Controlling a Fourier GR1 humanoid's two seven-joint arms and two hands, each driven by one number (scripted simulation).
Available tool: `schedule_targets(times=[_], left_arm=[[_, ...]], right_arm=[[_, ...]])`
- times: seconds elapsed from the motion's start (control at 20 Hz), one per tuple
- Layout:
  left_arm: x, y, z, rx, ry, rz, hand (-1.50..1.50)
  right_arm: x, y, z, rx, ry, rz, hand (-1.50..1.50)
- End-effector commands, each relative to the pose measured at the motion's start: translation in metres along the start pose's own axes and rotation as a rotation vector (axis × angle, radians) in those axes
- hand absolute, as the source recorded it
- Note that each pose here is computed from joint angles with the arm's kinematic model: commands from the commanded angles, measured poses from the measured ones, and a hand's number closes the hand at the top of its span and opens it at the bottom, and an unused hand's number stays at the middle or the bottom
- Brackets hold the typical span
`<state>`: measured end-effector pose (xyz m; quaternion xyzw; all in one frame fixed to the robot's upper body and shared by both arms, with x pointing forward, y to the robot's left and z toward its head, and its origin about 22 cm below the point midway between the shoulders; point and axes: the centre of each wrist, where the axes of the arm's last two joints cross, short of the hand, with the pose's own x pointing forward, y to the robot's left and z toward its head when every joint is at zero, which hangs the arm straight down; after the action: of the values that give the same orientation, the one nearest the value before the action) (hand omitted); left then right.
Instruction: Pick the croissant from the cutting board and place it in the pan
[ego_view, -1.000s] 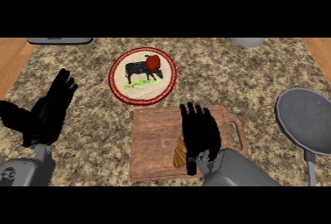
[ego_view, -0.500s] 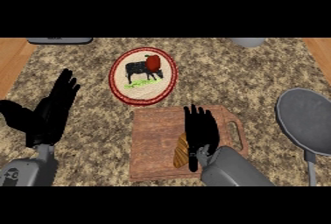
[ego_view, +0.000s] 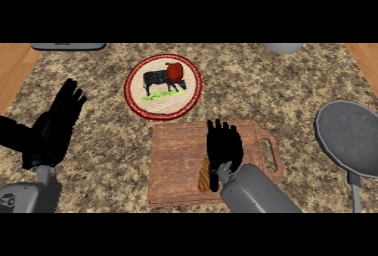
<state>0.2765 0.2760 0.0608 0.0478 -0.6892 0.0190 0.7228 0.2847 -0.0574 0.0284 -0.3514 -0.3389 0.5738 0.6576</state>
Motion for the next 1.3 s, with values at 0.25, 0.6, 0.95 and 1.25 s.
schedule_targets(times=[0.25, 0.6, 0.95, 1.25], left_arm=[[-0.004, -0.008, -0.003, -0.011, 0.007, 0.021, 0.00], [-0.001, 0.001, 0.007, -0.015, 0.007, 0.009, 0.00], [0.018, 0.011, -0.005, -0.006, -0.004, 0.005, 0.00], [-0.013, -0.008, 0.010, -0.005, 0.012, 0.003, 0.00]], right_arm=[[-0.008, 0.026, -0.011, -0.010, -0.085, 0.039, 1.50], [-0.001, 0.025, -0.029, -0.041, -0.084, -0.002, 1.50], [-0.018, 0.028, -0.030, -0.226, -0.096, -0.004, 1.50], [-0.034, -0.012, -0.017, -0.291, 0.193, -0.248, 1.50]])
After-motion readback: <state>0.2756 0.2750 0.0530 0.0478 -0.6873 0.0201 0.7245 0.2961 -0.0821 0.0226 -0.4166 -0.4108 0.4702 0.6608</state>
